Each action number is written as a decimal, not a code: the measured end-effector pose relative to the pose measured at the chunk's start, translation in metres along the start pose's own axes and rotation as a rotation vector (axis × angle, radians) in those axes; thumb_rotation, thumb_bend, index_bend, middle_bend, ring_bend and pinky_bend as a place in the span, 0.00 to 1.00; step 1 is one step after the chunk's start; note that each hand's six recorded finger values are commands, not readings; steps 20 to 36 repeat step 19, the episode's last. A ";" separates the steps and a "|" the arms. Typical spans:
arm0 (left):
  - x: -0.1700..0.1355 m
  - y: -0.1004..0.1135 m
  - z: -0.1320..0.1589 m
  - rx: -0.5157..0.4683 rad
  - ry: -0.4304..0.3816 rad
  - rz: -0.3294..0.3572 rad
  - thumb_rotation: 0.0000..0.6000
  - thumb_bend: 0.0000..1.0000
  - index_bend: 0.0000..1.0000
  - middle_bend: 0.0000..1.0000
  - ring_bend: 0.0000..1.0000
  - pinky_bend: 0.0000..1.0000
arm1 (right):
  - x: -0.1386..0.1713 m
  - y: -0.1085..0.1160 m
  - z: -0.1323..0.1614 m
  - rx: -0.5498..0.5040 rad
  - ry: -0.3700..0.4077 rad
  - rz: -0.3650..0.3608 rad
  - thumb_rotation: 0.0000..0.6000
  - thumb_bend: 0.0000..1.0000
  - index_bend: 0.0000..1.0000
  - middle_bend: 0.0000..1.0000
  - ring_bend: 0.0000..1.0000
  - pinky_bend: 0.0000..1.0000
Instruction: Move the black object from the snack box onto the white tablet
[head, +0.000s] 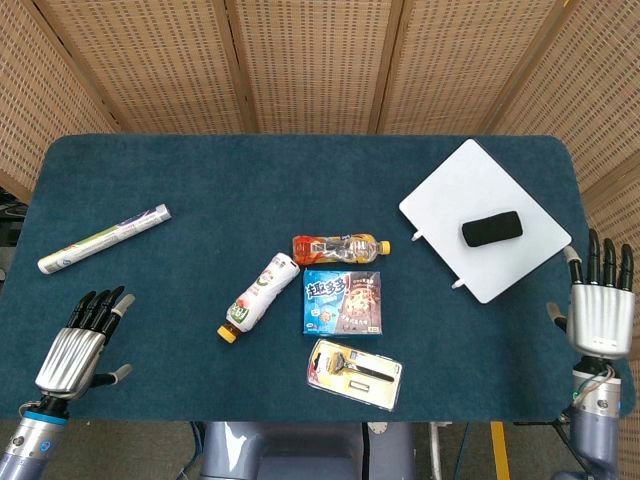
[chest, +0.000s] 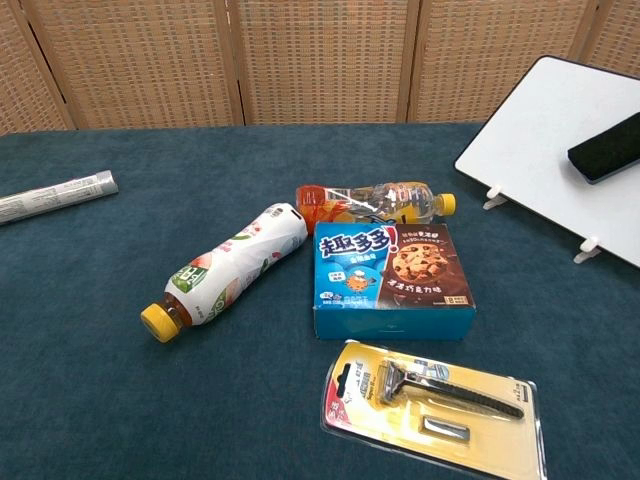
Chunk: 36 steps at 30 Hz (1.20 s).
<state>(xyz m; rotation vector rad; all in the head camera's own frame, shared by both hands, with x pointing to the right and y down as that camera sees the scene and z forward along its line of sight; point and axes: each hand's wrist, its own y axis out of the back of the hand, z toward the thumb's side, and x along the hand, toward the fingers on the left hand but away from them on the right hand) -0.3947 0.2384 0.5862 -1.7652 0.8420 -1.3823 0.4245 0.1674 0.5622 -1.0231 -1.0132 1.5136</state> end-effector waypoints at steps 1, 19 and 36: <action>0.000 0.000 0.000 0.001 -0.001 -0.001 1.00 0.13 0.00 0.00 0.00 0.00 | 0.006 0.000 -0.008 -0.021 0.003 0.010 1.00 0.00 0.20 0.00 0.00 0.00; -0.006 0.003 0.006 0.035 -0.027 0.021 1.00 0.13 0.00 0.00 0.00 0.00 | 0.092 0.005 -0.058 -0.252 0.096 0.282 1.00 0.00 0.20 0.00 0.00 0.00; -0.006 0.003 0.006 0.035 -0.027 0.021 1.00 0.13 0.00 0.00 0.00 0.00 | 0.092 0.005 -0.058 -0.252 0.096 0.282 1.00 0.00 0.20 0.00 0.00 0.00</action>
